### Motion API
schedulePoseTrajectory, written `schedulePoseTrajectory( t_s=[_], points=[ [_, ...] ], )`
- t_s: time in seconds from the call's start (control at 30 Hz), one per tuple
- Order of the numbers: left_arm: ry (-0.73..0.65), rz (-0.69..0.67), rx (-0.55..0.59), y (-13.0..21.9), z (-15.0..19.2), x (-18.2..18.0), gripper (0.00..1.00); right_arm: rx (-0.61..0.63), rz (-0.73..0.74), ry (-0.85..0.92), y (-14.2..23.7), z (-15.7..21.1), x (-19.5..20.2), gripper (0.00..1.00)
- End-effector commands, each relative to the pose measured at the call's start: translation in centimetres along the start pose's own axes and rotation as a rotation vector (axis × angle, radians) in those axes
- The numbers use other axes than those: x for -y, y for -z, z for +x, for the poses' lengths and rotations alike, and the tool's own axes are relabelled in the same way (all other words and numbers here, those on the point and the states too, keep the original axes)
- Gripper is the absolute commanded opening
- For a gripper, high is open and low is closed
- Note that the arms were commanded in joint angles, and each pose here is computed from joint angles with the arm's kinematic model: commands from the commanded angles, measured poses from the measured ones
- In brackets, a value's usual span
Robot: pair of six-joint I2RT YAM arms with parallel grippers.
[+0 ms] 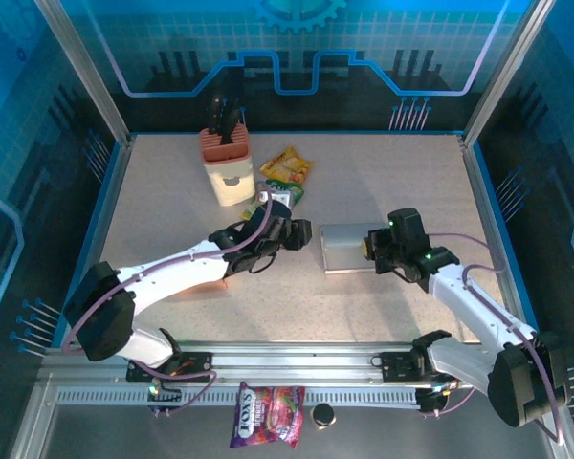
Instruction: Fold the paper box
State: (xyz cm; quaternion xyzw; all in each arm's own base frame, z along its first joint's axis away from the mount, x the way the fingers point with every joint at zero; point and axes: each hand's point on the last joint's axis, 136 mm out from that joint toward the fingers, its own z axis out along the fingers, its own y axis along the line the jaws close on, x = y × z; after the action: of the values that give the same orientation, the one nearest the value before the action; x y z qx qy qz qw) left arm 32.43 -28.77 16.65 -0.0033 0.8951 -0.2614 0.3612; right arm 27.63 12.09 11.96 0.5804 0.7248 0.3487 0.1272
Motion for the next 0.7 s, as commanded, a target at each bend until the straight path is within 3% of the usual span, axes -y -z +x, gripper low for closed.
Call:
schedulePoseTrajectory(
  t_s=[0.0, 0.27, 0.67],
  points=[
    [0.078, 0.033, -0.107, -0.9, 1.2, 0.5, 0.49, -0.026, 0.001, 0.047, -0.1, 0.5, 0.8, 0.0],
    [0.19, 0.076, -0.302, -3.7, 3.8, 2.1, 0.51, -0.042, 0.019, 0.07, -0.6, 0.4, 2.8, 0.0],
    [0.268, -0.042, -0.508, -7.5, 7.9, 0.9, 0.51, -0.06, 0.065, 0.09, -1.7, 0.3, 5.0, 0.0]
  ],
)
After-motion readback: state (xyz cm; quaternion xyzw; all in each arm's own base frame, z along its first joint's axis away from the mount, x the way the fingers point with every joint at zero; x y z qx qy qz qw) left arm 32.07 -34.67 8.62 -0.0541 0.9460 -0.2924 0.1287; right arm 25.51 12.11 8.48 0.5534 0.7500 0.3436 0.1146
